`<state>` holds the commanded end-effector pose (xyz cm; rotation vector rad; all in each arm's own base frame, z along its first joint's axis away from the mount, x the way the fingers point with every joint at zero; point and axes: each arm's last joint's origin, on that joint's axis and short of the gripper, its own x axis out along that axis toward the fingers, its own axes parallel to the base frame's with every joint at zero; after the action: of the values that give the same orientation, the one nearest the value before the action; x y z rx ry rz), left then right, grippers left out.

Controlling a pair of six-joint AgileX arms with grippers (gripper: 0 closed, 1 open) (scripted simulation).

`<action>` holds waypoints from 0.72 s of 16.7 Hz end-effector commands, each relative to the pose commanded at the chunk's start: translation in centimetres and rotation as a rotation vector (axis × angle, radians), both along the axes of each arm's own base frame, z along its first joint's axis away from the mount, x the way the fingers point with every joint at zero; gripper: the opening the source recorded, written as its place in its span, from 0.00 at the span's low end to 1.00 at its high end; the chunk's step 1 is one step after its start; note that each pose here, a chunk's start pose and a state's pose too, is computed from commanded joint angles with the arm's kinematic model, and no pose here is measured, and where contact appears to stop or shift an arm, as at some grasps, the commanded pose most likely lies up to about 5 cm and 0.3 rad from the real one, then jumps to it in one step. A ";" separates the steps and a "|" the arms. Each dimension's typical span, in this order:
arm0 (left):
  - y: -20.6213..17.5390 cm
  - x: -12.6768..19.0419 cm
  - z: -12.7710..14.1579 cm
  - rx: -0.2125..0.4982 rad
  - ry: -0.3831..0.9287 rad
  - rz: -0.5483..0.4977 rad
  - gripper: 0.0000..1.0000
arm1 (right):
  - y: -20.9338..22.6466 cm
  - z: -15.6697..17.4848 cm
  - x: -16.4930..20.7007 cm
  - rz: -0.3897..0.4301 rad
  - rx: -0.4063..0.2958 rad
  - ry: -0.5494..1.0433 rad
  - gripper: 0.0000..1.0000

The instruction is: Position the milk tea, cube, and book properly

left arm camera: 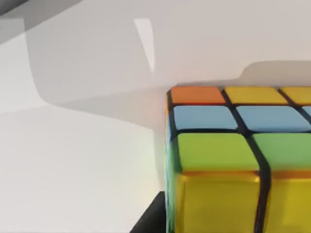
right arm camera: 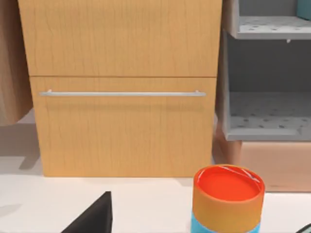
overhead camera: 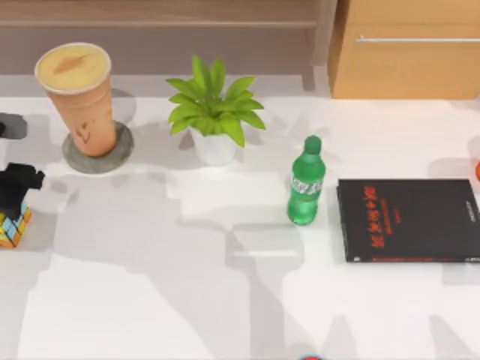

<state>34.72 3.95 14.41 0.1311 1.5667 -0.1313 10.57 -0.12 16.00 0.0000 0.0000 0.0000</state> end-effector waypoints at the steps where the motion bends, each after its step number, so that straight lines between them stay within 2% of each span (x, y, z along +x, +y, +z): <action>1: 0.0 0.0 0.0 0.000 0.000 0.000 0.02 | 0.0 0.0 0.0 0.000 0.000 0.000 1.00; 12: 0.0 0.1 0.5 -0.001 -0.006 -0.004 0.00 | 0.0 0.0 0.0 0.000 0.000 0.000 1.00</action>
<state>34.78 3.92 14.92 0.1336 1.5608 -0.1342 10.57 -0.12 16.00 0.0000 0.0000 0.0000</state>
